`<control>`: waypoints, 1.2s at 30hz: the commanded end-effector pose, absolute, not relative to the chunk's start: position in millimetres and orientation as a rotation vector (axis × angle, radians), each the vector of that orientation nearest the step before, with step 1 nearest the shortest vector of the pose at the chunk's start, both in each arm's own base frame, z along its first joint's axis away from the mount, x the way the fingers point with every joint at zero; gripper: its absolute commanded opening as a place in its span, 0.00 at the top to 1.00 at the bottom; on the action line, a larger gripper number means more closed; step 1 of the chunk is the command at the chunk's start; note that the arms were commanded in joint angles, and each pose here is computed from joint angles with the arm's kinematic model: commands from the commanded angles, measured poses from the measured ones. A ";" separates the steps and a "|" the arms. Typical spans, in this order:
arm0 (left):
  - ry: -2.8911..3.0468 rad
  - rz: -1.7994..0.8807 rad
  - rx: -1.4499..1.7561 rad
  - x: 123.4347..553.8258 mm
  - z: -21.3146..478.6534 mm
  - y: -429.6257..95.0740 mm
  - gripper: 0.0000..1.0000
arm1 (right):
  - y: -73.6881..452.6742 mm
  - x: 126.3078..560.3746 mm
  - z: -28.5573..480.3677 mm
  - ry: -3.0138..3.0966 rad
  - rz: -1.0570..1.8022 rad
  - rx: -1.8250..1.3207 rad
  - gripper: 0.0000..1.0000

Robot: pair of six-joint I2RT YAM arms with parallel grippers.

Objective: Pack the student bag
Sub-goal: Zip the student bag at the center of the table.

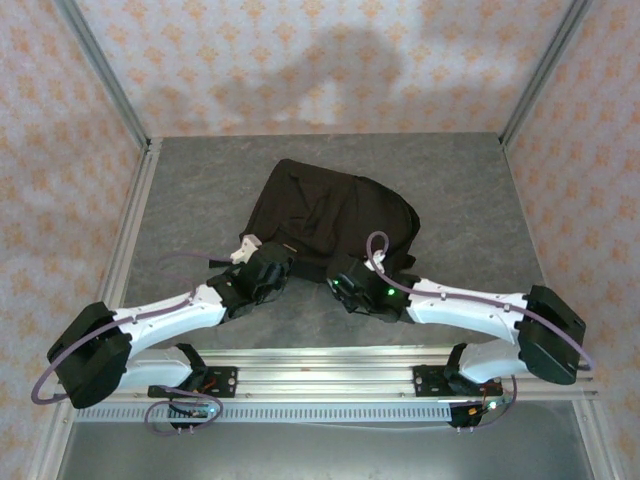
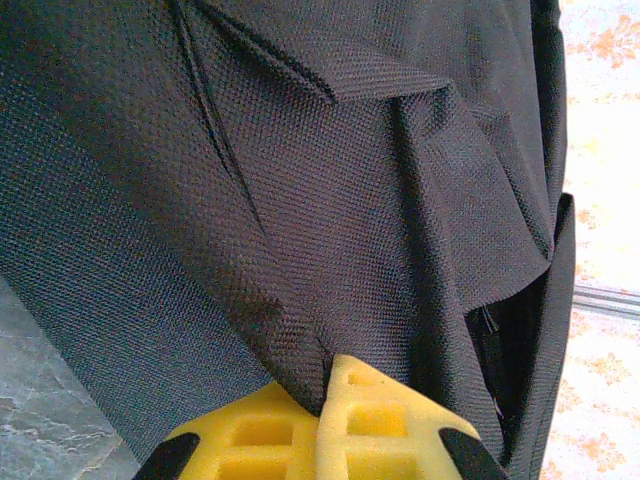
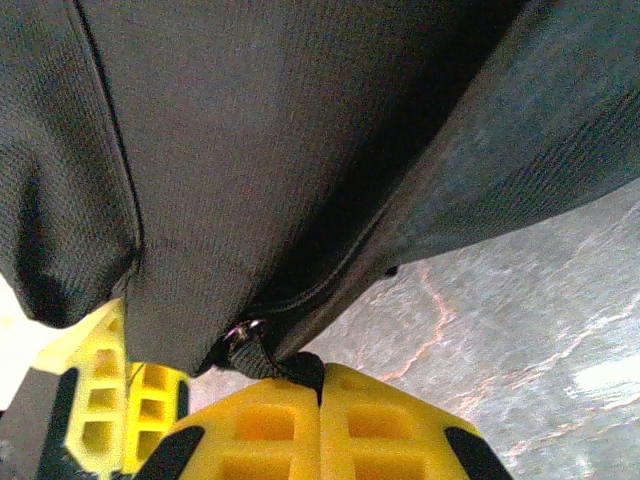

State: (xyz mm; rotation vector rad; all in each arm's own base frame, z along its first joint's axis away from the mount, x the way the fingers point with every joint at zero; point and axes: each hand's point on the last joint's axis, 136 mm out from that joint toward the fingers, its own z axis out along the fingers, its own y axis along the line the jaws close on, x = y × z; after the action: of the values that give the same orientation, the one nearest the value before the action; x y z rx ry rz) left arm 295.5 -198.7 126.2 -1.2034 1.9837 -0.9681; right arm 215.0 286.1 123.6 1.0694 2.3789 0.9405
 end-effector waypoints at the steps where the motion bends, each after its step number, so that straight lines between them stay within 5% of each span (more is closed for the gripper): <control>1: 1.945 -0.995 -1.168 296.0 143.9 -200.1 1.00 | 255.5 219.0 129.8 2.385 0.717 0.968 1.00; 10: 1.962 -0.982 -1.153 296.3 146.2 -201.6 1.00 | 215.3 224.4 145.5 2.411 0.395 0.849 1.00; 36: 1.940 -0.757 -1.113 290.8 149.1 -165.6 1.00 | 209.1 214.4 132.3 2.587 0.284 0.761 1.00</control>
State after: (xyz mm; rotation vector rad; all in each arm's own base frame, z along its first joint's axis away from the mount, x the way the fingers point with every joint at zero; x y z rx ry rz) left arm 285.9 -195.0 137.1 -1.1284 2.0163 -0.9220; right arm 219.0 252.3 144.3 0.7428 2.5858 0.4983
